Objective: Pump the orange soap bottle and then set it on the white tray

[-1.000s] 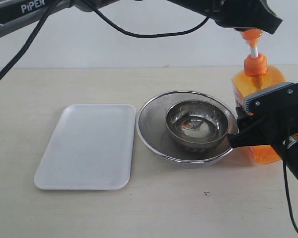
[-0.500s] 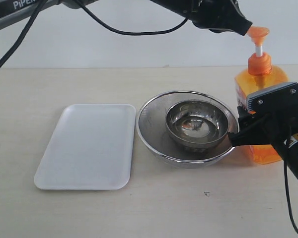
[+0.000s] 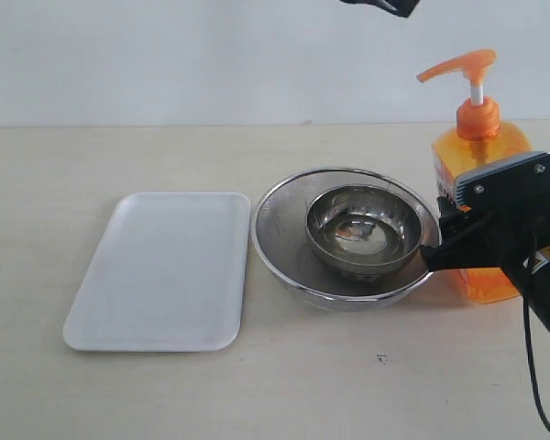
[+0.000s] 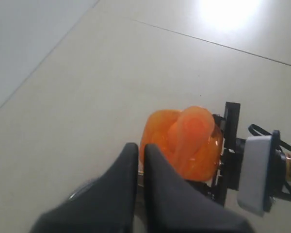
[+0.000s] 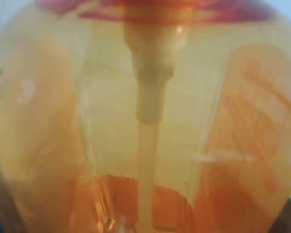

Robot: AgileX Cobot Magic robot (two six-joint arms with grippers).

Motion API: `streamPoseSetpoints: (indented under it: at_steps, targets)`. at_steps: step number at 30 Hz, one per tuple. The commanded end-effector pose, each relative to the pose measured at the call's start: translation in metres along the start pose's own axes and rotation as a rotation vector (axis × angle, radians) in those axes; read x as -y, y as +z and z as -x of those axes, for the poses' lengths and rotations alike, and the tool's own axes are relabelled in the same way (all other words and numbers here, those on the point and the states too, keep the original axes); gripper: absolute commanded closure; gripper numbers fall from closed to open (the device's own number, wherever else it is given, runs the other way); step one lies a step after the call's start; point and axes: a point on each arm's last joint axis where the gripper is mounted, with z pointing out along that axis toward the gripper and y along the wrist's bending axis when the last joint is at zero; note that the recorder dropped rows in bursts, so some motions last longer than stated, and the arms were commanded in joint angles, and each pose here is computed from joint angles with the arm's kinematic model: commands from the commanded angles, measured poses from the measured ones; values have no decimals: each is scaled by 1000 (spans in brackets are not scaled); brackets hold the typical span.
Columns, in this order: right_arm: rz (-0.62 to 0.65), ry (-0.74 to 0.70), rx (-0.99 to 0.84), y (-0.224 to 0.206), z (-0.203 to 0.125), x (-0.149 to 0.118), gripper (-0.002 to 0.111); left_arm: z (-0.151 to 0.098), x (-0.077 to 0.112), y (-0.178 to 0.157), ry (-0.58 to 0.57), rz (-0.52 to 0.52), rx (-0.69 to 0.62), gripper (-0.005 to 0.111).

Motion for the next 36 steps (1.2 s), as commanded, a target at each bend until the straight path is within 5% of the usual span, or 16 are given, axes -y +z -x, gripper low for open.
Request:
streamPoseSetpoints:
  at_steps: [1,8,17,22,28,36]
  targets:
    - [-15,-16,38,-1,5,2,108,-2,7,-20,-45,-53,-69,102]
    - [-20,-17,33,-1,5,2,108,-21,10,-15,-70,-45,-92,102]
    - [-23,-23,39,-1,5,3,108,-53,35,-43,-54,5,-104,102]
    - [-27,-64,41,-1,5,3,108,-64,47,-68,-94,153,40,102]
    - [-25,-85,37,-1,5,3,108,-83,72,-89,-127,139,145,102]
    - [-22,-86,32,-1,4,2,108,-123,86,-101,-193,244,317,102]
